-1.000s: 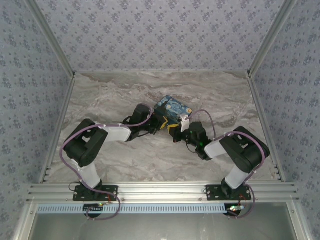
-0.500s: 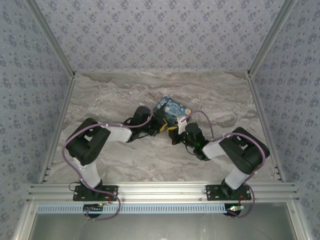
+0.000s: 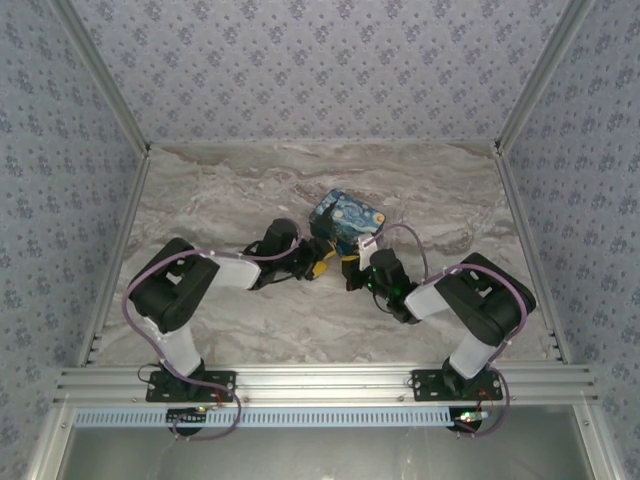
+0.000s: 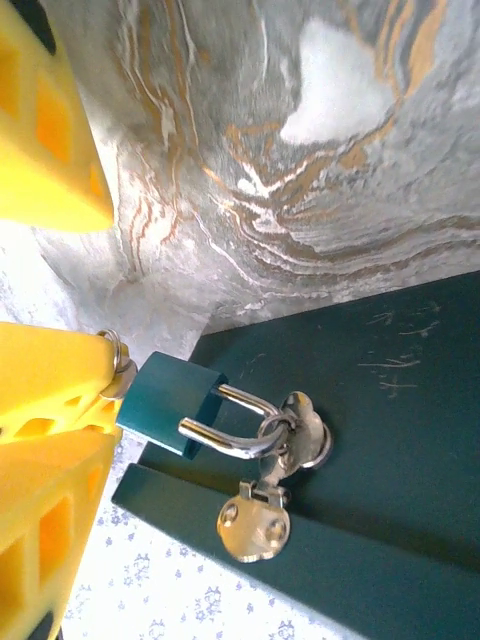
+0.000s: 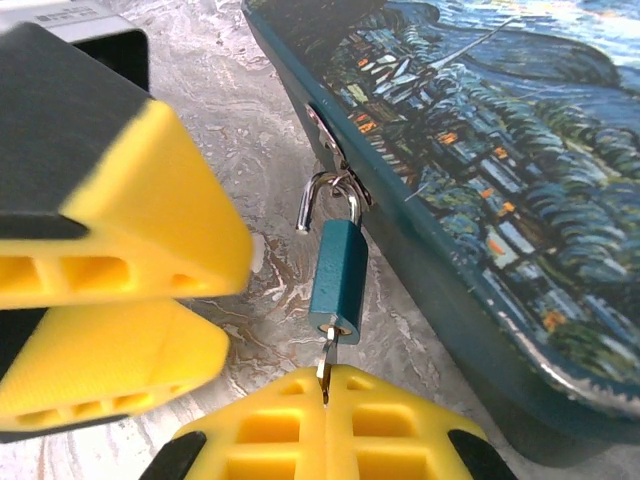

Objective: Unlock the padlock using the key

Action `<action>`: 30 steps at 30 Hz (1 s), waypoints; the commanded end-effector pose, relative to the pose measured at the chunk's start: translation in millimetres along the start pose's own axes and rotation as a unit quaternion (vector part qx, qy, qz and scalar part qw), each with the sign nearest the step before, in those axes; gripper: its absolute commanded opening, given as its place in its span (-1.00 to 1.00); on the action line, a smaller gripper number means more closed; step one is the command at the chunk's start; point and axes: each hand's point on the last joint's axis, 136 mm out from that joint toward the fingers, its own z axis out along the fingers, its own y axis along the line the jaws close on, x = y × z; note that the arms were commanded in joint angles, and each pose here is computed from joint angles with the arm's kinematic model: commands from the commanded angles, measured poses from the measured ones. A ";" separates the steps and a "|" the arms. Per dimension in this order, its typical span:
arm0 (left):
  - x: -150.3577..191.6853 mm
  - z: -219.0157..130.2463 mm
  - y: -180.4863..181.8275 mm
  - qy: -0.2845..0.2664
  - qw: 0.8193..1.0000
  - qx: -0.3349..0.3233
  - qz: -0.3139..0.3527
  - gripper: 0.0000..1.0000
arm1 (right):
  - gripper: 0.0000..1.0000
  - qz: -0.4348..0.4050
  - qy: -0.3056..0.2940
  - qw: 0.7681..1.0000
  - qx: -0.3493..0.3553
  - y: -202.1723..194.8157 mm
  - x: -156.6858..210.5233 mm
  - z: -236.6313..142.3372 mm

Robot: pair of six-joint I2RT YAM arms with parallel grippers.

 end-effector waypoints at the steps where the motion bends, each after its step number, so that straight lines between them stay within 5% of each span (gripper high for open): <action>1: -9.8 -22.3 -21.4 -0.024 0.999 0.014 0.029 0.18 | -1.00 0.031 -0.002 0.999 0.004 -4.9 3.9 -1.3; 15: -61.5 -80.1 -65.6 -0.110 0.989 0.013 0.096 0.37 | -1.00 0.177 -0.005 0.984 -0.007 -17.7 3.2 -13.2; 28: -76.3 -80.5 -74.9 -0.119 0.987 0.016 0.108 0.37 | -1.00 0.282 0.023 0.958 0.050 -50.4 26.6 -29.0; 30: -78.8 -79.1 -73.8 -0.118 0.987 0.013 0.110 0.37 | -0.72 0.287 0.023 0.956 0.062 -55.2 28.6 -33.1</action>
